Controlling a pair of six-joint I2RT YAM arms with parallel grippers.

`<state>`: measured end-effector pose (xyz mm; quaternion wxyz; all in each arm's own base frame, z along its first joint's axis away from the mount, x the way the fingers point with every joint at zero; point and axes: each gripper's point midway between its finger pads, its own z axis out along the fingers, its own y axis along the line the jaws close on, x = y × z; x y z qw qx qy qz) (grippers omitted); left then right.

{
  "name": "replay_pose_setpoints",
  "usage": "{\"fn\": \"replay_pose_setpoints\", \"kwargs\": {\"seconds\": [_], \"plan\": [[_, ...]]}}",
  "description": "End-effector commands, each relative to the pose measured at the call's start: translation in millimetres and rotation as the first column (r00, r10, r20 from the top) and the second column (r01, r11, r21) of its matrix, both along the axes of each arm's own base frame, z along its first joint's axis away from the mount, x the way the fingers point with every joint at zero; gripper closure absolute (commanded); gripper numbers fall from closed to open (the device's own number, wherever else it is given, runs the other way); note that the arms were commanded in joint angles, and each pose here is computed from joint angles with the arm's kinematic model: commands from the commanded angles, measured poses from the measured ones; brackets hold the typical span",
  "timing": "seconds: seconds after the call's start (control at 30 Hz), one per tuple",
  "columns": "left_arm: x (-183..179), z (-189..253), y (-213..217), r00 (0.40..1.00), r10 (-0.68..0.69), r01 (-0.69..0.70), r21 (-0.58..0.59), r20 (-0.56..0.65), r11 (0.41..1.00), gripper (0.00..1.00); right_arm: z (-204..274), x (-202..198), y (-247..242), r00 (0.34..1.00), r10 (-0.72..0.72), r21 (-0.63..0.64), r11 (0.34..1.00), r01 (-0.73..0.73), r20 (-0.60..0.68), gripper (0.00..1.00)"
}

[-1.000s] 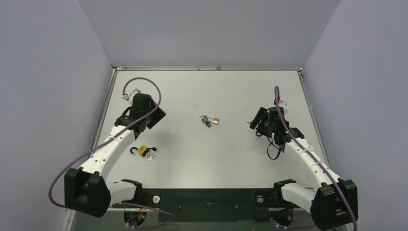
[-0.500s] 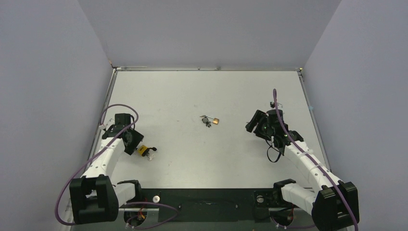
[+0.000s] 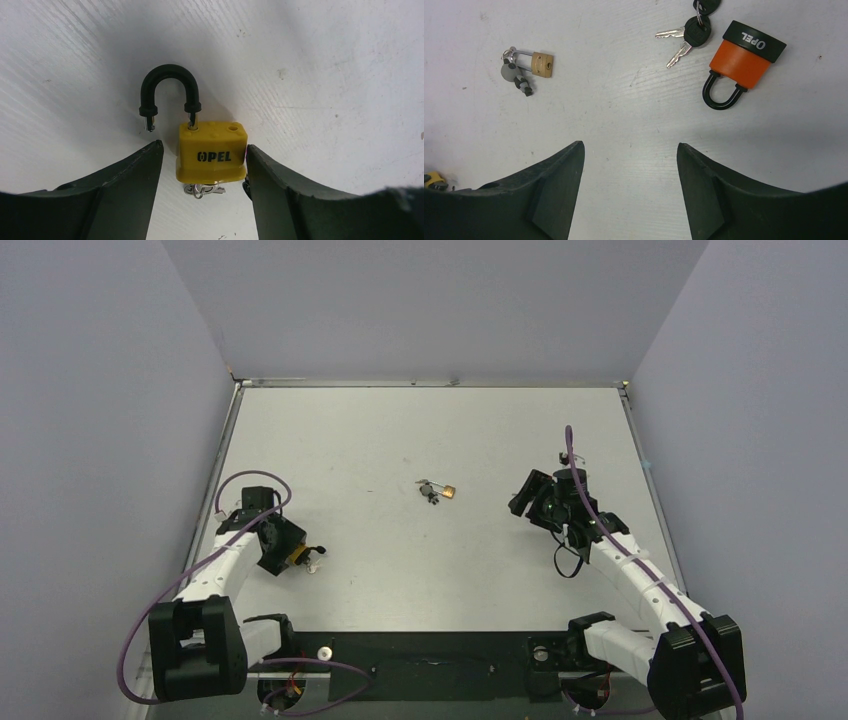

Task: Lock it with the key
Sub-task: Pick up the lock from the center of the board.

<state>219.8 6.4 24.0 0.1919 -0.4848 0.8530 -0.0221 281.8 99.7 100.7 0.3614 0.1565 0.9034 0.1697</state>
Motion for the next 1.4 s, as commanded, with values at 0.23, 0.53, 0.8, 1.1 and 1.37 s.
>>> {"fn": "replay_pose_setpoints", "kwargs": {"seconds": [0.23, 0.53, 0.8, 1.1, 1.37], "plan": [[22.8, -4.9, -3.2, 0.999, -0.018, 0.019, -0.026, 0.051, 0.999, 0.41, 2.5, -0.4, 3.9, 0.999, 0.022, 0.013, 1.000, -0.023, 0.040, 0.36], [17.0, -12.9, -12.9, 0.998, -0.052, 0.054, -0.072, 0.026, 0.996, 0.67, 10.6, -4.7, 7.4, 0.998, 0.030, 0.033, 0.999, -0.032, 0.060, 0.36], [29.2, 35.9, -47.8, 0.983, -0.065, 0.104, -0.226, 0.171, 0.969, 0.88, 54.4, 0.4, 48.7, 0.976, 0.096, 0.086, 0.990, -0.114, 0.193, 0.36], [48.8, 138.0, -118.9, 0.900, -0.015, 0.195, -0.369, 0.436, 0.909, 0.91, 139.3, -18.1, 160.2, 0.842, 0.249, 0.118, 0.932, -0.343, 0.479, 0.36], [47.5, 222.4, -191.8, 0.800, -0.066, 0.379, -0.417, 0.597, 0.826, 0.91, 187.9, -28.4, 215.3, 0.727, 0.306, 0.098, 0.885, -0.456, 0.615, 0.36]]}}
